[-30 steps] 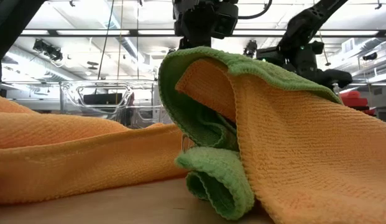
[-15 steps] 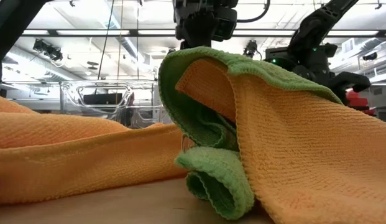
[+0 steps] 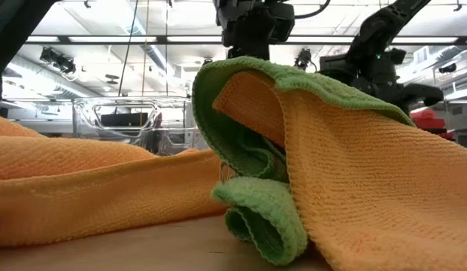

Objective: Fold microfiber towels
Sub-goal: Fold the left blue towel

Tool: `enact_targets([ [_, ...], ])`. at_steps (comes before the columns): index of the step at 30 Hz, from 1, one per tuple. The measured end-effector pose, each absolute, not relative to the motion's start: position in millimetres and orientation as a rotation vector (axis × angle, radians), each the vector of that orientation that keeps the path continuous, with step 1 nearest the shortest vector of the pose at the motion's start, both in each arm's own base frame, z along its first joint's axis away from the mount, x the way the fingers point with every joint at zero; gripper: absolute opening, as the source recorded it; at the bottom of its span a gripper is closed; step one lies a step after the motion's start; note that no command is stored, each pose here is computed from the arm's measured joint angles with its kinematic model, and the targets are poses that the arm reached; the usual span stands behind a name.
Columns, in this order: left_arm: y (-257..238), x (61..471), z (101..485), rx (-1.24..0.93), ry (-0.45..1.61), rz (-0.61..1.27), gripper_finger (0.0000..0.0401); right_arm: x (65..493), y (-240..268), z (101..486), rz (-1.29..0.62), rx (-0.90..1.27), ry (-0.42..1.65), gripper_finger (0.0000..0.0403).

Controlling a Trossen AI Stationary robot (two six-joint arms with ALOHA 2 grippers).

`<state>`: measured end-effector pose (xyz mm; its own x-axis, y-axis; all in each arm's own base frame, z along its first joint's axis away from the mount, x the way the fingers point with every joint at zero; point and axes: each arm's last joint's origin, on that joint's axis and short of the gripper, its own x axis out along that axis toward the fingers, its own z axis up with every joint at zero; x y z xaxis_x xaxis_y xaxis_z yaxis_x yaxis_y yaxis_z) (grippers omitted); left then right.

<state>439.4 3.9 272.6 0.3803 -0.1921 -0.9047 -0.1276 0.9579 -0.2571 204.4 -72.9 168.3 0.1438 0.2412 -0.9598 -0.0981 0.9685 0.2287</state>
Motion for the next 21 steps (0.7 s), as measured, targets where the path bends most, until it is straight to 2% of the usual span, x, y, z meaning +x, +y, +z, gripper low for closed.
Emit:
enact_targets([
  [6,19,445,275,-0.267,1.105,-0.004,0.0188,198,-72,206,0.145,0.111,1.432,0.0009],
  [13,39,461,285,-0.263,0.901,0.036,0.022,194,-59,250,0.121,0.105,1.428,0.0009],
  [15,44,469,281,-0.277,0.845,0.01,0.0228,194,-56,258,0.117,0.107,1.419,0.0009],
  [21,54,484,244,-0.332,0.892,-0.047,0.0234,193,-47,260,0.131,0.184,1.436,0.0008],
])
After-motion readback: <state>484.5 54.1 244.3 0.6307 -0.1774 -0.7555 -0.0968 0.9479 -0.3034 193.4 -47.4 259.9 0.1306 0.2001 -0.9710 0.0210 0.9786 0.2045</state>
